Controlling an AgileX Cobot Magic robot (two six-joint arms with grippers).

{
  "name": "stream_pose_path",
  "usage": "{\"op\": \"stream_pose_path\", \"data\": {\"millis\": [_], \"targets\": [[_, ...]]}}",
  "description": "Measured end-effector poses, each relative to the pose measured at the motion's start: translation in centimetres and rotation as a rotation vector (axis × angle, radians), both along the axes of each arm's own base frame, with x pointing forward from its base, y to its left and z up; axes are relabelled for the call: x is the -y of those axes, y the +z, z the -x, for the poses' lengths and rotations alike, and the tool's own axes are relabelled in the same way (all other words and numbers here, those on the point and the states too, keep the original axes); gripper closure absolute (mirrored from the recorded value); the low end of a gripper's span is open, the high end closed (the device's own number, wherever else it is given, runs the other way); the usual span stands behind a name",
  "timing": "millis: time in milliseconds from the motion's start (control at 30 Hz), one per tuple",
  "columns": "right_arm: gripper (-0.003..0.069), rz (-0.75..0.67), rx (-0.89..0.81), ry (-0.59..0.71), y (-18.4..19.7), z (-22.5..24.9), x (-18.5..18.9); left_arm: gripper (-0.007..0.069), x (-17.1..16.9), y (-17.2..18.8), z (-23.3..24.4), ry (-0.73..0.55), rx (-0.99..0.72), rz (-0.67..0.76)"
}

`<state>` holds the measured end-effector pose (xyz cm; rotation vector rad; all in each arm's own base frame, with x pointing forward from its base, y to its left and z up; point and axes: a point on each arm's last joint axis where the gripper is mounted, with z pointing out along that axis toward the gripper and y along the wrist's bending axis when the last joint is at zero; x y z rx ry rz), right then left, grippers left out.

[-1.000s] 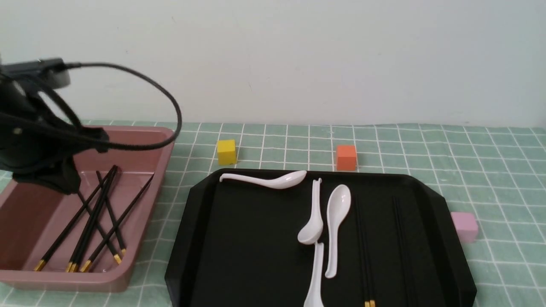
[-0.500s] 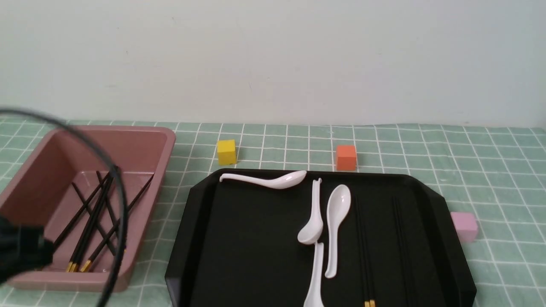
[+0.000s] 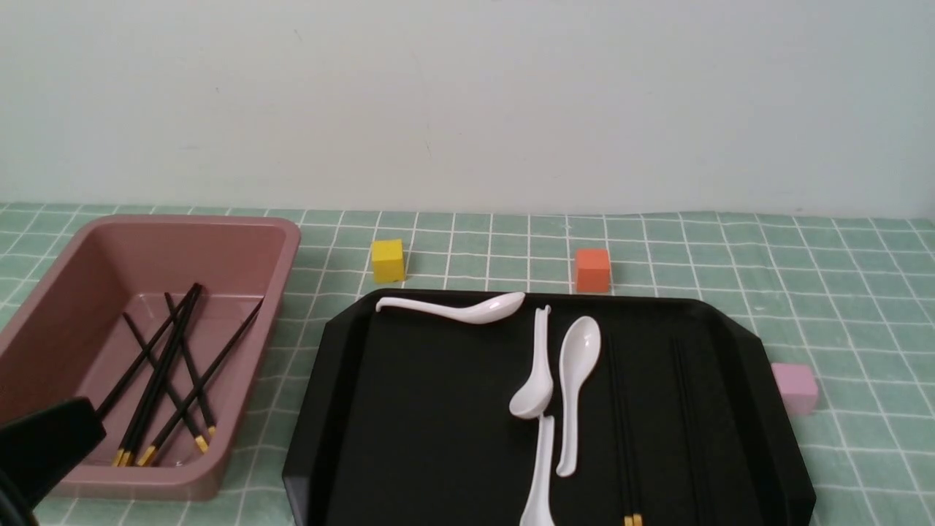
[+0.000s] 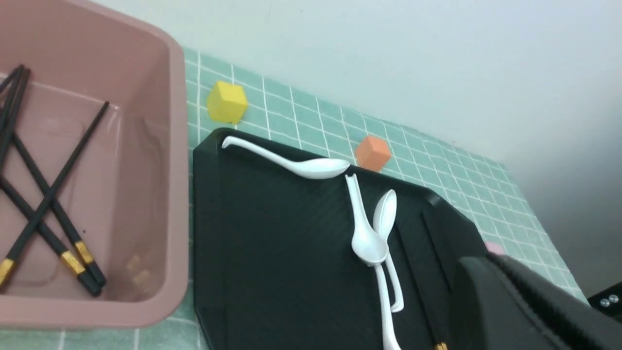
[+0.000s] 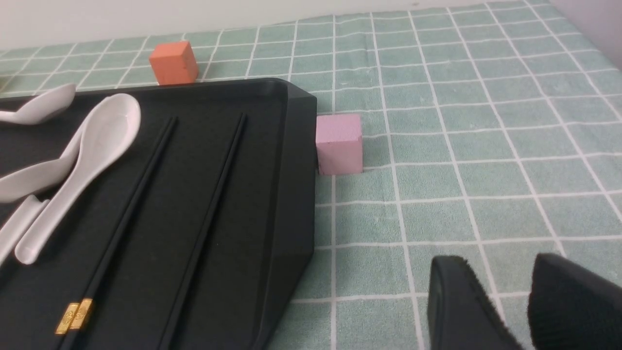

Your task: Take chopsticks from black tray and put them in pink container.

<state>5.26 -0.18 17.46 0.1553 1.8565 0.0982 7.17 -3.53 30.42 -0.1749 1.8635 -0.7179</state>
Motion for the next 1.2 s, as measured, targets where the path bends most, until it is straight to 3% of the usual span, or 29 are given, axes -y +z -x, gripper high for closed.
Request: {"op": "stream_pose_path", "data": {"millis": [233,433,767,1200], "targets": [[0.0419,0.0,-0.001,0.0,0.0,0.0,0.0,0.0638,0.0,0.0,0.0,-0.002,-0.001,-0.007],[0.0419,0.0,-0.001,0.0,0.0,0.0,0.0,0.0638,-0.4,-0.3,-0.1,0.02,0.01,-0.096],[0.0419,0.0,-0.001,0.0,0.0,0.0,0.0,0.0638,-1.0,-3.4,-0.8,0.058,-0.048,-0.202],[0.0419,0.0,-0.003,0.0,0.0,0.0,0.0,0.0627,-2.9,-9.6,0.9,0.244,0.001,-0.304]]}}
